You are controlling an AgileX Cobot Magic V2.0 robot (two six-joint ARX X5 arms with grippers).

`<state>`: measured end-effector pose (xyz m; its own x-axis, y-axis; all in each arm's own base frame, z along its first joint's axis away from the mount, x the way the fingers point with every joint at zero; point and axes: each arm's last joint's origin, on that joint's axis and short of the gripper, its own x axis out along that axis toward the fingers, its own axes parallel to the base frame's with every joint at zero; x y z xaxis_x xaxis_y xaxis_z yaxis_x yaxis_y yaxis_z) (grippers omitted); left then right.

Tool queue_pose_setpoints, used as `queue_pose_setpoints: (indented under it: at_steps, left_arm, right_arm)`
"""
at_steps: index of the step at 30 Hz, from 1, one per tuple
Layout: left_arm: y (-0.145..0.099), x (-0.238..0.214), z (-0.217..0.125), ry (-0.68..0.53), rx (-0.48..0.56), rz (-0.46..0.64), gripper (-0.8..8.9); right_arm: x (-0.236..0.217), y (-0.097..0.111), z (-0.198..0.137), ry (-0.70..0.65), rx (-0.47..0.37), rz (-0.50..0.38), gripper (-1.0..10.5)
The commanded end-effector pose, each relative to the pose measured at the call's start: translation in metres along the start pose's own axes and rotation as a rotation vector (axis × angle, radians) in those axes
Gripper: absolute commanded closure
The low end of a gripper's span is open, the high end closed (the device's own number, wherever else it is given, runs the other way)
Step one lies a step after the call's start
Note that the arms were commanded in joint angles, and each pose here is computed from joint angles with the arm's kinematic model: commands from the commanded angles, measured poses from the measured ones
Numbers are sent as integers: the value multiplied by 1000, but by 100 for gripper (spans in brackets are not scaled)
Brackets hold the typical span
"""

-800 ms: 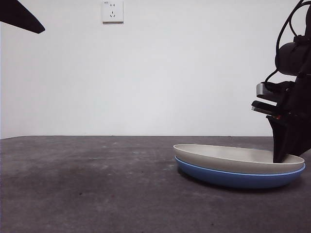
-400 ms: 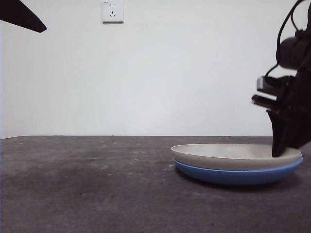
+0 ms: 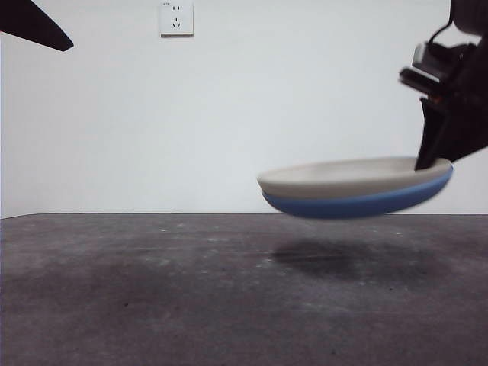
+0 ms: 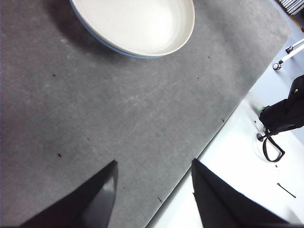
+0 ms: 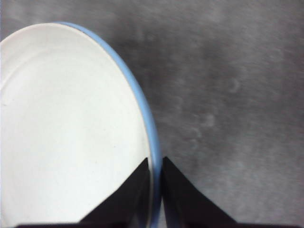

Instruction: Pick up the white plate, put it on the blue plate, put it on desk

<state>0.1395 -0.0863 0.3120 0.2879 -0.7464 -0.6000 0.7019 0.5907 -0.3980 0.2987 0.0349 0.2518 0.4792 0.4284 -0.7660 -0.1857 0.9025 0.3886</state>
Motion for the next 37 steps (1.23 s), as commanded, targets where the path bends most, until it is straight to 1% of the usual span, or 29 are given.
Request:
queue_pose_setpoints:
  at_steps: [1,5,12,16,19,22,26,33,37]
  left_arm:
    - [-2,-1,4,-15,24,-7,567]
    - [-2,-1,4,-14,24,-7,567]
    - [-2,-1,4,-14,24,-7,567]
    - [-2,-1,4,-14,24,-7,567]
    - [-2,-2,4,-16,25,-7,567]
    - [-2,-2,4,-16,25,-7,567]
    - [-2,-2,4,-16,25,-7,567]
    - [-2,-2,4,-16,25,-7,567]
    - [-2,-2,4,-16,25,-7,567]
  right_arm:
    - [-2,8,5,-10,25,49,939]
    - [1,18,3,6,14,80,939]
    - [12,52,-3,32,-51,122,938]
    - [20,71,-9,40,-99,97,938]
    - [28,80,-14,61,-127,86,939]
    - [38,85,-18,74,-142,99,938]
    - [57,86,-21,109,-135,98,939]
    - [91,81,-27,168,-125,69,939]
    - [102,77,-30,186,-120,53,938]
